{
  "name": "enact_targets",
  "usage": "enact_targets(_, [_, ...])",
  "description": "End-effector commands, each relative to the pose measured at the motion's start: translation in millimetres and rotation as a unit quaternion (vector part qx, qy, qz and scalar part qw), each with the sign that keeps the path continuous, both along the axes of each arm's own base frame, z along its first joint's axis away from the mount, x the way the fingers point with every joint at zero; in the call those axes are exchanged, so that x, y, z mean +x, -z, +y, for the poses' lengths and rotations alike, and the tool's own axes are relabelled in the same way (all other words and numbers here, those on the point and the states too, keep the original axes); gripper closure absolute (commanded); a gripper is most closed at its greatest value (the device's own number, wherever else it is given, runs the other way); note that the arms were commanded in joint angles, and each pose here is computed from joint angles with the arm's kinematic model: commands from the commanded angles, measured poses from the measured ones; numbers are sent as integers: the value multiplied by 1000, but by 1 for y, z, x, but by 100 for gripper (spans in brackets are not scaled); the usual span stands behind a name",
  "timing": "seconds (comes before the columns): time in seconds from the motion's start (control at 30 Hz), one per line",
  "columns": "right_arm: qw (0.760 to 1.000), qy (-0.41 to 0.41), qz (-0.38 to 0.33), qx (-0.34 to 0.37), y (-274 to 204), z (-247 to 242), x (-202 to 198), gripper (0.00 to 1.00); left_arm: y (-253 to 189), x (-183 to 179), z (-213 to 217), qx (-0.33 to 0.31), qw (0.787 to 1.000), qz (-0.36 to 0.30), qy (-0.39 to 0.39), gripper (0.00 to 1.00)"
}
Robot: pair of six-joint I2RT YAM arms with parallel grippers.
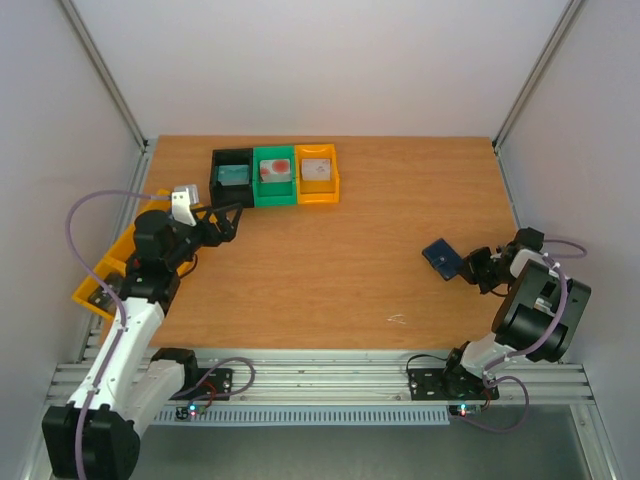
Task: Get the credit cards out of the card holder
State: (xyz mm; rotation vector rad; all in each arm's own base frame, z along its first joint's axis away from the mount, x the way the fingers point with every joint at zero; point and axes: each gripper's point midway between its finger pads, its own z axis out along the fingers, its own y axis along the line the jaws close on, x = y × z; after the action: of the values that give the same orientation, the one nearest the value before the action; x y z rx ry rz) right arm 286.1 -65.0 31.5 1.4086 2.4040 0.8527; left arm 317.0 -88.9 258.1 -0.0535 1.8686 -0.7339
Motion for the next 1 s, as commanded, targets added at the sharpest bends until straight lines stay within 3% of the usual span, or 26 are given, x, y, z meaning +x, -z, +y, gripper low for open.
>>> enact_targets(0.0, [999,-36,-29,4,-7,4,8,99,-25,-1,-18,9,997,-57,50,1])
enact_targets(0.27, [977,-175,-112,-46,-62,43,31,99,-25,-11,-43,29,988,-78,127,1])
enact_targets(0.37, [945,-273,-160,-86,-97,82,40,99,-21,-24,-62,36,976,-88,196,1])
enact_targets(0.47, [892,-389,-197,-118,-128,135,38,99,-14,-47,-83,47,952,-96,287,1])
enact_targets(0.53, [845,-461,-238,-133,-153,169,34,99,-6,-71,-98,51,927,-90,361,1])
enact_targets(0.73, [656,-667,-301,-184,-212,273,-17,99,7,-120,-115,94,858,-113,492,1])
enact_targets(0.97, [444,-795,-303,-280,-238,348,-74,99,21,-126,-116,140,836,-121,516,1])
